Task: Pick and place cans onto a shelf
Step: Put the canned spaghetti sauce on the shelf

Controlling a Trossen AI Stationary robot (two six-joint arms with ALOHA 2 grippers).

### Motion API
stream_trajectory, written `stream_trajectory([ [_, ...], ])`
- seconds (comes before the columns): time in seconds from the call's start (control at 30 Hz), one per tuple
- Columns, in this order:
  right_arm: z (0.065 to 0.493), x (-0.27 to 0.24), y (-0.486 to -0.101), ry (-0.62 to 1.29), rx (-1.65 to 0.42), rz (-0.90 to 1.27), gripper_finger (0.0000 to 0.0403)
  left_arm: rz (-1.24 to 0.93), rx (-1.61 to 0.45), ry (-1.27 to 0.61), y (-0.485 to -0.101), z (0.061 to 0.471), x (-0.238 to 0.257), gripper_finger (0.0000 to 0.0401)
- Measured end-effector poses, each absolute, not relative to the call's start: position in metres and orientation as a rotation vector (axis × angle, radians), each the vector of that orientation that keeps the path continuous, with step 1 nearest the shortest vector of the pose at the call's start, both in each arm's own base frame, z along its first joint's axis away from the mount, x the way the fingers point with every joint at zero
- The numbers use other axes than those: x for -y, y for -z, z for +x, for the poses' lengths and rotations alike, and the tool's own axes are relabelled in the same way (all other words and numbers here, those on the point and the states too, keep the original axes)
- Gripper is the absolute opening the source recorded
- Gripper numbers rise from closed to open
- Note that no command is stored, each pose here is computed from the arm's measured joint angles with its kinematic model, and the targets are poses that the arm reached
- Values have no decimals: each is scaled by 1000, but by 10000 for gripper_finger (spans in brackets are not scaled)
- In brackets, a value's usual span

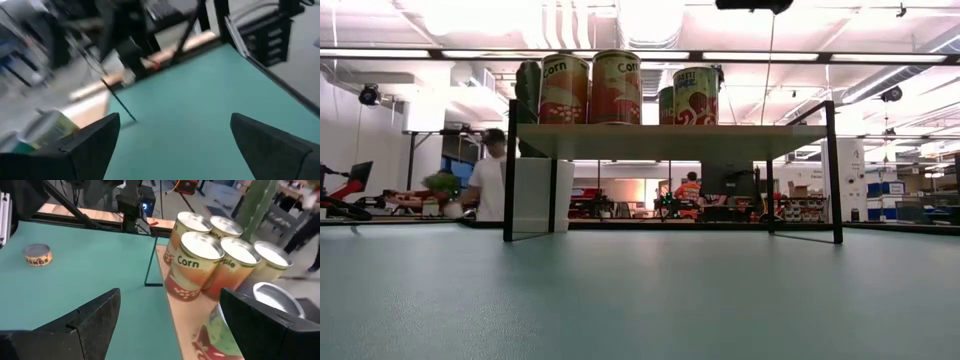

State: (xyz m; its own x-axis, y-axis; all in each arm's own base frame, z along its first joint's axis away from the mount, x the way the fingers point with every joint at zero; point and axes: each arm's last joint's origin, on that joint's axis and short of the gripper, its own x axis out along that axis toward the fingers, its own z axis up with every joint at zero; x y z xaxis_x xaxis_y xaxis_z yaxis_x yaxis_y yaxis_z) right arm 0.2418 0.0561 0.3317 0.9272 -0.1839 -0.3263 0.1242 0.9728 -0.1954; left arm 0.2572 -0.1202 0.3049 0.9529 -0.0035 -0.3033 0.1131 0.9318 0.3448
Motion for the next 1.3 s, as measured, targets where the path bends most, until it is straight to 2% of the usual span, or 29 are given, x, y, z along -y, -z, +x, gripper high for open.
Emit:
stream_trajectory([
  [0.1,251,-58,-328,166,-373,-146,326,395,-198,-4,-298,248,113,361],
  [0.2,262,-61,-327,183,-390,-117,326,387,-116,-145,-300,241,105,361],
  [0.3,274,-64,-334,212,-388,-102,323,440,-112,-257,-301,235,99,361],
  [0.37,282,-64,-341,226,-404,-79,309,471,-111,-289,-305,231,96,356],
  [0.47,293,-63,-352,255,-436,-32,264,523,-94,-285,-311,225,93,334],
  [0.53,302,-60,-357,279,-467,-8,220,550,-85,-252,-311,219,91,304],
  [0.63,312,-55,-362,320,-514,23,146,550,-42,-165,-311,210,89,236],
  [0.8,323,-42,-370,389,-620,70,26,571,-19,-100,-305,197,84,79],
  [0.83,324,-38,-370,409,-644,81,20,575,-9,-88,-305,195,84,44],
  [0.9,327,-28,-368,456,-696,98,14,574,11,-61,-306,191,82,15],
  [1.07,329,0,-366,561,-777,131,9,561,32,-65,-308,184,79,30],
  [1.3,328,22,-363,617,-830,134,9,563,35,-71,-308,182,78,4],
])
